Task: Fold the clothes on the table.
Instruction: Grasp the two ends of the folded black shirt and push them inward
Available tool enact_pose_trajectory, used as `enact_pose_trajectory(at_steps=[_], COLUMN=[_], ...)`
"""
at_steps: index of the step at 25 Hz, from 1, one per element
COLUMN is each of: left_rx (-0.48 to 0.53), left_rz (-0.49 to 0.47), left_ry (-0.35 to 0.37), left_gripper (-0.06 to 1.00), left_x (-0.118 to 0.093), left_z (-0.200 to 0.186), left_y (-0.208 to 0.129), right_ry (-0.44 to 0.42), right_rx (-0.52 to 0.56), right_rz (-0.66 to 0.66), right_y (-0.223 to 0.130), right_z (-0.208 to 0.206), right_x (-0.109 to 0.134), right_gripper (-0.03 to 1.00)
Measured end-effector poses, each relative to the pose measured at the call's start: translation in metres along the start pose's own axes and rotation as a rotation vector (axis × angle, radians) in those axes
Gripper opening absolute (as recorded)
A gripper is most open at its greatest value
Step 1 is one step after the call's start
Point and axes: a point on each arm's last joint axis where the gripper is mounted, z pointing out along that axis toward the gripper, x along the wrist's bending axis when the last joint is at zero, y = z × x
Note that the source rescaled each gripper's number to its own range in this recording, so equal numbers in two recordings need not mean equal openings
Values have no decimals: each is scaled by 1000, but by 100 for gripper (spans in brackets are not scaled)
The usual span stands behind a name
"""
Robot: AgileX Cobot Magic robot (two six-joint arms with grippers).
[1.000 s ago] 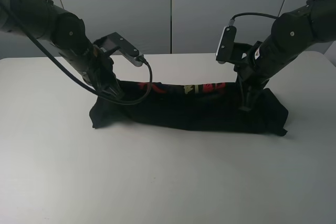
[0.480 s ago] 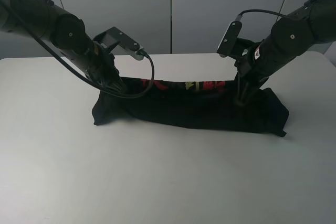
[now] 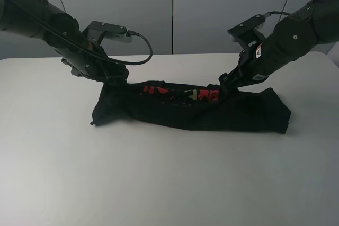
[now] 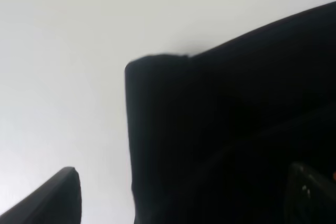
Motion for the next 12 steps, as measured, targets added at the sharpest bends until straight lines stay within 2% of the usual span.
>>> enact_pose_trajectory(at_steps=[4, 8, 12], left_rx=[118, 199, 310], left_rz=[-105, -110, -95], left_ry=[22, 33, 27], left_gripper=[99, 99, 99], left_x=[7, 10, 7], left_z=[-2, 0, 12], left_y=[0, 14, 23], right_ry=[-30, -48, -5], right_rx=[75, 158, 255], right_rz=[170, 234, 265], right_y=[1, 11, 17], right_z=[-4, -15, -25], right_x=[-12, -20, -19], right_gripper=[100, 100, 100])
